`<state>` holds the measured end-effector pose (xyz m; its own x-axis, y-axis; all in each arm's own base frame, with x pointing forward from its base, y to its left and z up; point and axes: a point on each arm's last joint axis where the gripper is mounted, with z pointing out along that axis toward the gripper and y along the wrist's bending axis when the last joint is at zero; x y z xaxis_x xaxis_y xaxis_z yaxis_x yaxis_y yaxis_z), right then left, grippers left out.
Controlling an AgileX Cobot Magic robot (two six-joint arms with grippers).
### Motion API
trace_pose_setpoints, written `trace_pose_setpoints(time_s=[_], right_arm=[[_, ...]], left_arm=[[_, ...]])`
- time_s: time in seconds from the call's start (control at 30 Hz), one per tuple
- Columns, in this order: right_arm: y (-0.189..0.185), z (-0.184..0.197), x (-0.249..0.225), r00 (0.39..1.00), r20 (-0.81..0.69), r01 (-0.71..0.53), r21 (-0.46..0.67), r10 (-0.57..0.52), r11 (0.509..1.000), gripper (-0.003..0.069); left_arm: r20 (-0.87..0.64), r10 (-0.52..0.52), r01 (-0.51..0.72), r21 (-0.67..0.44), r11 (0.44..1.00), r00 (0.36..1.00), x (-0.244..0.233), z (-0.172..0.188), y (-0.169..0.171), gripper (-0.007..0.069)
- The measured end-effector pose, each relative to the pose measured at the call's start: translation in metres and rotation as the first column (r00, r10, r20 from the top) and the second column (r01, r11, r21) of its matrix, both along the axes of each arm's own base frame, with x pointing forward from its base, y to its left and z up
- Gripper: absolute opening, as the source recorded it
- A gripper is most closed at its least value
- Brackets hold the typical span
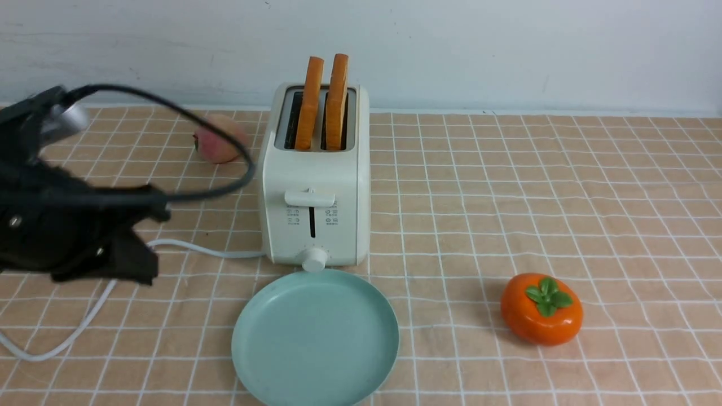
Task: Take toasted bread from bread machine on light coffee tablecloth place on plate.
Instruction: 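Reach for a toast slice standing in the toaster with the left gripper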
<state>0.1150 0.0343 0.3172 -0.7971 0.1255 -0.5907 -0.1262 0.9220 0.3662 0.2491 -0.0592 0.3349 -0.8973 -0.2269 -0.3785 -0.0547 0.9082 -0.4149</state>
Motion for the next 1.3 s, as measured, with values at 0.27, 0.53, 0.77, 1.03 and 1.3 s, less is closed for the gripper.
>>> trace_pose_setpoints(time_s=[0.27, 0.53, 0.77, 1.03, 1.3], right_arm=[[0.013, 0.002, 0.007, 0.991, 0.030, -0.131, 0.086, 0.129, 0.988, -0.0015], [0.014, 0.002, 0.006, 0.990, 0.036, -0.137, 0.101, 0.134, 0.985, -0.0008], [0.014, 0.003, 0.006, 0.990, 0.039, -0.136, 0.105, 0.133, 0.985, -0.0005], [0.013, 0.003, 0.008, 0.991, 0.053, -0.127, 0.104, 0.122, 0.986, 0.0001], [0.013, 0.004, 0.008, 0.991, 0.054, -0.126, 0.104, 0.121, 0.987, 0.0001]], left_arm=[[0.135, -0.171, 0.157, 0.110, 0.981, 0.976, 0.064, 0.040, -0.054, -0.0014], [0.289, -0.170, 0.135, 0.136, 0.981, 0.942, 0.108, 0.050, -0.077, -0.0002], [0.433, -0.126, 0.099, 0.084, 0.991, 0.893, 0.139, 0.039, -0.087, 0.0242], [0.355, -0.146, 0.107, 0.128, 0.986, 0.923, 0.166, -0.010, -0.096, 0.0519], [0.363, -0.175, 0.107, 0.200, 0.974, 0.915, 0.172, -0.018, -0.093, 0.0187]])
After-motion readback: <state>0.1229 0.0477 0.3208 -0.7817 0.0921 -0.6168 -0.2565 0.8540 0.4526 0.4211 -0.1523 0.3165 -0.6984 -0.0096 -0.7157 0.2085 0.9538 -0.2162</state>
